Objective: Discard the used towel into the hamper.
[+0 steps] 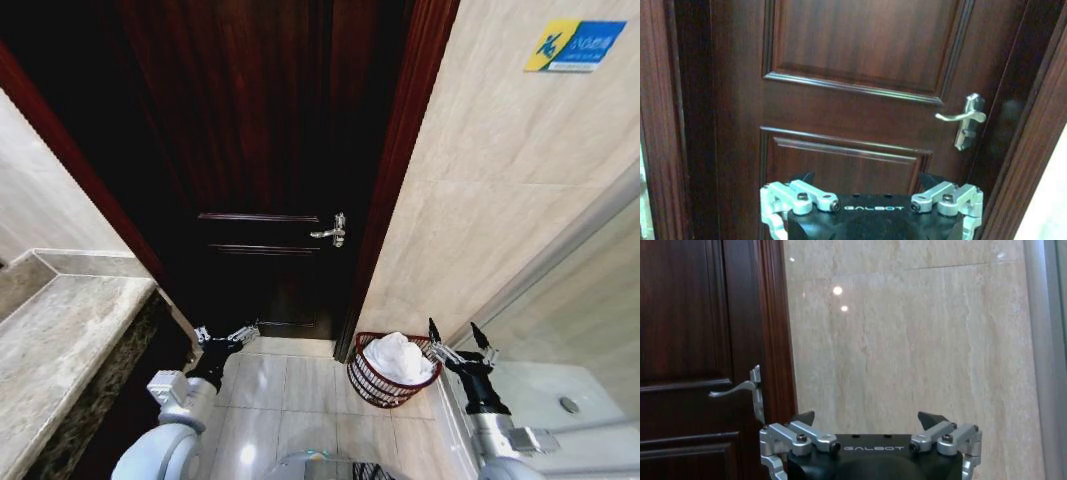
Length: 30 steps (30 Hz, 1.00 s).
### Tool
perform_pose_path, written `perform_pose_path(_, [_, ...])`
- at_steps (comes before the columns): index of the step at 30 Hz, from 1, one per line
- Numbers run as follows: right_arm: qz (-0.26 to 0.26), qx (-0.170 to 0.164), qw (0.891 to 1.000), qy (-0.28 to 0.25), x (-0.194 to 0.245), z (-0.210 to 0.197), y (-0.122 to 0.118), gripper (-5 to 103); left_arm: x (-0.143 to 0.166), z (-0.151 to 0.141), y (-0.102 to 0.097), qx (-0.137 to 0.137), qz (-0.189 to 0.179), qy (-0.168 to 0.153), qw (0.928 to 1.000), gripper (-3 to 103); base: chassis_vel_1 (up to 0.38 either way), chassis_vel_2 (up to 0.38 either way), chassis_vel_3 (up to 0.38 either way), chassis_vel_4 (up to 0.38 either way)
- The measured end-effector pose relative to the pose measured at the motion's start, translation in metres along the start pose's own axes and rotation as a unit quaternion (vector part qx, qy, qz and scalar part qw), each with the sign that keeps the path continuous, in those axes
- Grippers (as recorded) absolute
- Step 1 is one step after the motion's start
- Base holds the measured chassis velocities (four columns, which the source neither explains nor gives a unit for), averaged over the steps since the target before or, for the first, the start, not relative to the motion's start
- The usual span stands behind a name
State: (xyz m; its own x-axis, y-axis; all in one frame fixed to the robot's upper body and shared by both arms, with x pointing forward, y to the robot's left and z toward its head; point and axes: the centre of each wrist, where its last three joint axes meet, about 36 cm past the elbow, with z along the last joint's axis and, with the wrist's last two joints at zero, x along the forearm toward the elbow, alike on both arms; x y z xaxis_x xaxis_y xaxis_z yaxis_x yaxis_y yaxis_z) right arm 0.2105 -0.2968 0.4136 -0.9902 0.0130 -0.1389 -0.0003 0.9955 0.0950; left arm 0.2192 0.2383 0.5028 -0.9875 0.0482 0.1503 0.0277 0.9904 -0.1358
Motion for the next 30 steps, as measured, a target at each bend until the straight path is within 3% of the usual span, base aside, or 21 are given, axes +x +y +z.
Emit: perform_pose_path(30, [0.000, 0.000, 1.000, 0.000, 0.0000, 0.0000, 0.0000, 100, 0.0000, 0.0000, 0.0000, 0.000, 0.000, 0.000, 1.0000, 100, 0.000, 0.000, 0.000, 0.000])
